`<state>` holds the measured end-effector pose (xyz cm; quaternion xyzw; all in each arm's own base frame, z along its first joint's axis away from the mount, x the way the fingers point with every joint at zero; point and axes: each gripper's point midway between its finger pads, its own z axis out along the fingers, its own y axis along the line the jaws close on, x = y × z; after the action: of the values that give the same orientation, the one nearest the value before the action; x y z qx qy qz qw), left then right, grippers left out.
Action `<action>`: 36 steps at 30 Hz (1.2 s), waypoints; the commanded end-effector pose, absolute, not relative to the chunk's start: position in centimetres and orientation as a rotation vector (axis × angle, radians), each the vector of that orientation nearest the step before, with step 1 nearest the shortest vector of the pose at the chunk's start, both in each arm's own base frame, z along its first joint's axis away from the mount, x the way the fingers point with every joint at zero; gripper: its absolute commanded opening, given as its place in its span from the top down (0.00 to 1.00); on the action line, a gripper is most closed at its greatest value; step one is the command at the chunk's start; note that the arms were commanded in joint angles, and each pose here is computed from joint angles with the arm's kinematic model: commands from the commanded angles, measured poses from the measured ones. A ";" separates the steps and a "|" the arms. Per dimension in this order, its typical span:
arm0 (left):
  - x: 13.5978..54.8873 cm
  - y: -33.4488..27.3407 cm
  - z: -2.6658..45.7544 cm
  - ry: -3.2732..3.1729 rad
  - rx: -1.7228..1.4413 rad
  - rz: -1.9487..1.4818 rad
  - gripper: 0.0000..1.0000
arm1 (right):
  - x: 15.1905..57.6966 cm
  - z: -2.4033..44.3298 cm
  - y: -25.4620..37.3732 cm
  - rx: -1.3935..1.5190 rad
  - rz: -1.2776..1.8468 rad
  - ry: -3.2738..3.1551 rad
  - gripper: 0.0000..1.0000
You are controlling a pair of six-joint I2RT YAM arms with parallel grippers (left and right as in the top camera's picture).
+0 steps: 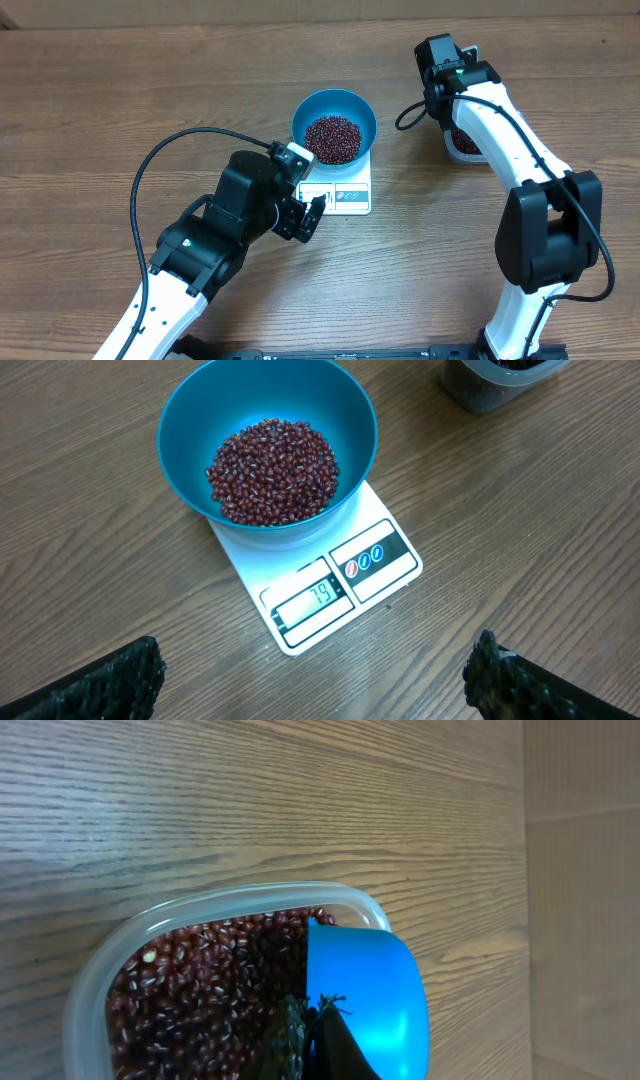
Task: Scoop item into bowl and weigh 150g on scale
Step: 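Move the empty blue cup back over the bean tub, then lower the blue cup into the bean tub and drag through beans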
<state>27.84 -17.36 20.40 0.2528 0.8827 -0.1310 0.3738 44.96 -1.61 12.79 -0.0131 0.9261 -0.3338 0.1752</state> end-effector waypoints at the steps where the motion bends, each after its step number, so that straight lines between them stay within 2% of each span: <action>1: 28.1 -17.5 21.3 2.236 0.655 -0.342 0.00 | 45.4 13.4 -1.8 -0.048 -0.968 2.604 0.96; 36: 28.0 -17.4 21.2 2.244 0.657 -0.341 0.00 | 44.3 10.0 0.0 -0.118 -0.800 2.728 0.96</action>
<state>27.73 -17.29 20.26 0.2531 0.8843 -0.1301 0.3702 44.47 -0.26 10.68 -0.0393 0.9441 -0.2889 0.1537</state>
